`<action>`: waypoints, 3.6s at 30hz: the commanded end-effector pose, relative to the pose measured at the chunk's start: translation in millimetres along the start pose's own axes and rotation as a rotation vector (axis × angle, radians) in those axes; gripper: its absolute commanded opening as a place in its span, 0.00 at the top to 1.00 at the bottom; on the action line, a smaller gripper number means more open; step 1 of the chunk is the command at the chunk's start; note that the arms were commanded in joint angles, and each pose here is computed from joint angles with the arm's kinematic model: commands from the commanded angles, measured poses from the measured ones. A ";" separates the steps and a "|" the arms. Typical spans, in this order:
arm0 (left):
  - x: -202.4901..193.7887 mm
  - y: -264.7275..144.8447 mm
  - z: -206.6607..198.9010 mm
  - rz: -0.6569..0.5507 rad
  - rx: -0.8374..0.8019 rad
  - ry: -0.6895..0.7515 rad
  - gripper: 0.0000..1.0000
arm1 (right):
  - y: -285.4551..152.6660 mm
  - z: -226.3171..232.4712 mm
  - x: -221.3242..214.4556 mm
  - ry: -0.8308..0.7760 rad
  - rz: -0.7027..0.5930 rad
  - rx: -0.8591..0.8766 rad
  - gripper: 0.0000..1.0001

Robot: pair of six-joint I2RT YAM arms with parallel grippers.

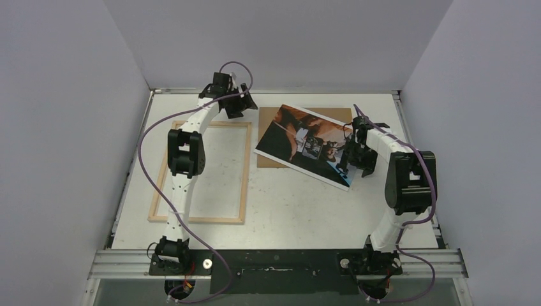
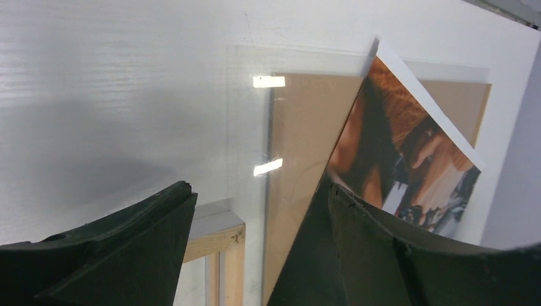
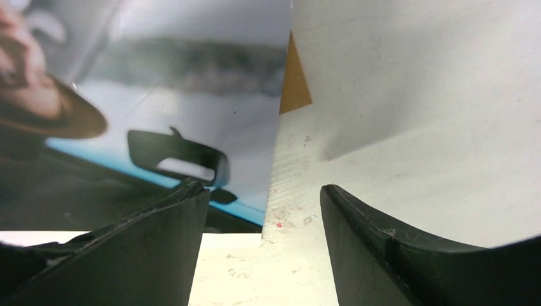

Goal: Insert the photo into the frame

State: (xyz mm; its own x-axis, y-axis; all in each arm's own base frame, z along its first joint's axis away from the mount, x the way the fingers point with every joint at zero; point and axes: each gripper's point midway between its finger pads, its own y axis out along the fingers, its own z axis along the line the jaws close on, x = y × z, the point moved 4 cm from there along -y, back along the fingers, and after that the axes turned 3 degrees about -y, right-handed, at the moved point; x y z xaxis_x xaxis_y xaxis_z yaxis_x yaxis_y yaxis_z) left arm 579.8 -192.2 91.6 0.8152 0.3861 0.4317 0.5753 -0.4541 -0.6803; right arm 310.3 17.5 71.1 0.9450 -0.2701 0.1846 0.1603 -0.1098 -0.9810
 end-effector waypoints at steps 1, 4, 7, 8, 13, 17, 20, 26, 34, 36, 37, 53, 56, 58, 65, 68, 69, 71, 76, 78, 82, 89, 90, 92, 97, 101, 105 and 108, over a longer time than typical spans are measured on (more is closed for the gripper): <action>8.0 3.1 -6.3 0.010 -0.111 -0.141 0.28 | -15.1 -8.0 19.1 0.014 -0.080 -0.049 0.35; 6.1 8.8 -0.7 0.020 -0.140 -0.223 0.32 | -17.4 -10.6 20.3 0.023 -0.095 -0.063 0.36; 5.4 13.5 3.9 0.030 -0.158 -0.250 0.32 | -30.1 -13.0 28.0 0.036 -0.149 -0.074 0.36; 5.4 14.6 5.5 0.033 -0.156 -0.252 0.32 | -36.8 -12.5 33.1 0.039 -0.177 -0.074 0.36; 0.3 29.0 14.9 0.054 -0.159 -0.255 0.33 | -62.3 -7.1 51.7 0.053 -0.282 -0.051 0.36; -7.7 40.6 15.0 0.103 -0.204 -0.263 0.39 | -69.1 -2.4 57.5 0.047 -0.305 -0.035 0.36; -12.4 44.0 14.1 0.116 -0.213 -0.259 0.41 | -68.9 1.9 59.3 0.031 -0.302 -0.026 0.36; -17.2 48.3 12.9 0.140 -0.245 -0.286 0.41 | -71.1 17.1 60.9 -0.004 -0.310 0.000 0.37; -26.4 50.9 10.0 0.168 -0.253 -0.269 0.40 | -70.7 31.6 59.4 -0.041 -0.310 0.017 0.37; -26.5 48.6 4.1 0.186 -0.291 -0.302 0.40 | -70.9 33.1 59.2 -0.045 -0.310 0.019 0.37; -25.9 47.1 1.3 0.192 -0.312 -0.319 0.40 | -70.7 33.8 59.0 -0.047 -0.310 0.020 0.37; -7.7 27.4 -17.9 0.110 -0.331 -0.321 0.44 | -67.6 45.0 57.2 -0.063 -0.307 0.038 0.37; -4.3 24.9 -2.0 0.034 -0.174 -0.209 0.38 | -66.7 46.0 55.7 -0.067 -0.305 0.038 0.37; -3.7 23.0 9.1 -0.006 -0.068 -0.141 0.35 | -64.9 46.1 54.3 -0.068 -0.301 0.035 0.37; -24.4 34.2 13.2 0.060 -0.052 -0.105 0.36 | -61.4 49.7 52.1 -0.080 -0.292 0.035 0.37; -38.9 38.6 11.1 0.126 -0.019 -0.098 0.39 | -60.3 50.4 52.2 -0.081 -0.288 0.033 0.37; -42.0 38.7 11.0 0.130 0.007 -0.089 0.39 | -60.2 51.2 52.6 -0.083 -0.289 0.031 0.37; -46.5 38.5 8.0 0.128 0.027 -0.083 0.39 | -58.5 51.4 51.2 -0.085 -0.282 0.029 0.37; -68.2 40.5 -1.8 0.168 0.068 -0.065 0.40 | -56.7 54.0 50.2 -0.089 -0.280 0.026 0.38; -79.0 42.5 -1.0 0.201 0.092 -0.094 0.41 | -56.8 54.8 49.8 -0.091 -0.281 0.025 0.38; -90.6 41.1 14.5 0.205 0.229 -0.152 0.41 | -56.1 55.5 48.6 -0.094 -0.279 0.022 0.38; -89.6 40.2 0.0 0.223 0.154 -0.173 0.43 | -55.9 61.5 47.3 -0.109 -0.279 0.035 0.38; -89.0 39.5 -3.5 0.232 0.129 -0.177 0.45 | -56.0 63.4 47.9 -0.113 -0.279 0.042 0.38; -86.7 36.2 -9.6 0.237 0.097 -0.176 0.50 | -57.7 71.0 51.4 -0.121 -0.285 0.078 0.38; -77.0 23.1 -14.1 0.200 0.099 -0.120 0.56 | -60.2 99.0 70.3 -0.174 -0.319 0.148 0.39; -70.4 12.8 -15.8 0.189 0.098 -0.066 0.58 | -56.4 135.8 72.9 -0.303 -0.301 0.227 0.39; -67.4 -0.3 -20.0 0.193 0.097 -0.018 0.61 | -58.2 178.1 60.7 -0.425 -0.314 0.288 0.39; -62.4 -17.4 -28.0 0.185 0.089 0.012 0.58 | -59.0 201.9 54.7 -0.473 -0.347 0.296 0.39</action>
State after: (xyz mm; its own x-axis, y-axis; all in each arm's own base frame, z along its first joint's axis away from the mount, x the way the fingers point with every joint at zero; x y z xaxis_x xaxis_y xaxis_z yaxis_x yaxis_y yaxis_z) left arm 539.5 -242.0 62.8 0.8924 0.3560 0.2773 0.4278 -0.4714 -0.7712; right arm 403.1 164.8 111.5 0.8926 0.1087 0.4376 0.4286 0.0968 -0.8983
